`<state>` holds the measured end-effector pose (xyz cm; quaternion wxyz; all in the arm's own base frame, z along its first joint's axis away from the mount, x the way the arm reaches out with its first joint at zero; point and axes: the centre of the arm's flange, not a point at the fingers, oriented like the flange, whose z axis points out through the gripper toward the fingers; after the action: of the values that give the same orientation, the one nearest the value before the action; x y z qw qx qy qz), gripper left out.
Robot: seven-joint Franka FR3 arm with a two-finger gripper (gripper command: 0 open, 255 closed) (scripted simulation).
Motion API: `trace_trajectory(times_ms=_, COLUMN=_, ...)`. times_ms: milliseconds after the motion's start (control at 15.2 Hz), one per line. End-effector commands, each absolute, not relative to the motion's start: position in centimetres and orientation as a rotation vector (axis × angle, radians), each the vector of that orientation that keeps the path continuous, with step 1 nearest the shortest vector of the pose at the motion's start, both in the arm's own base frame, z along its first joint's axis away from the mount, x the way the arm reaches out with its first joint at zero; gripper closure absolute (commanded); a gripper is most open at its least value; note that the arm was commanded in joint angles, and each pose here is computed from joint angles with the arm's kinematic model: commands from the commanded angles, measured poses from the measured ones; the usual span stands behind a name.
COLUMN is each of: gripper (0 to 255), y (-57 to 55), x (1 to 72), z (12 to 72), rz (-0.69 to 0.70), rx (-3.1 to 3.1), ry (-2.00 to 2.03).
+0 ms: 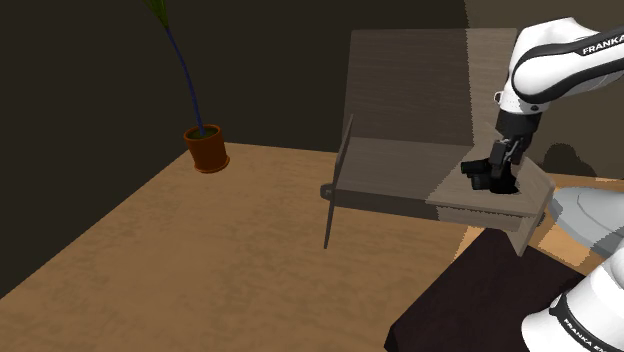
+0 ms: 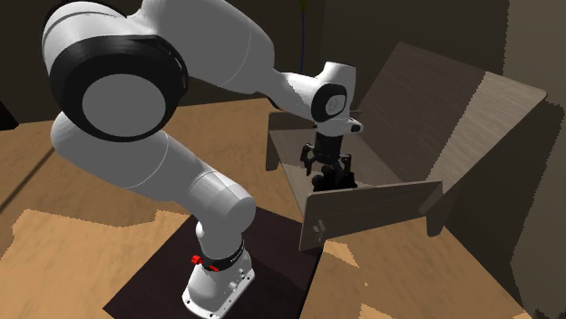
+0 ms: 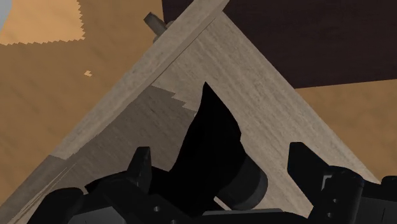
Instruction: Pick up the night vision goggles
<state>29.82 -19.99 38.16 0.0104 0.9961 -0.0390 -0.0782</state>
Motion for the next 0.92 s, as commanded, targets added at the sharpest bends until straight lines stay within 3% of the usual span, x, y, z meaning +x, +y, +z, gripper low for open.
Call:
trace_trajectory(times_ms=0, gripper=0, y=-19.95, x=29.81, z=36.82, rz=-0.243, rx=3.109, ry=-0.122)
trace_trajectory(times_ms=132, gripper=0, y=-19.95, x=29.81, z=36.82, rz=-0.243, rx=3.109, ry=-0.122)
trace_trajectory(times_ms=198, gripper=255, y=-19.95, x=29.83, z=36.8, rz=-0.243, rx=3.109, ry=-0.122)
trace_trajectory(times_ms=858, gripper=255, y=-19.95, x=29.81, z=37.35, rz=-0.243, rx=3.109, ry=-0.122)
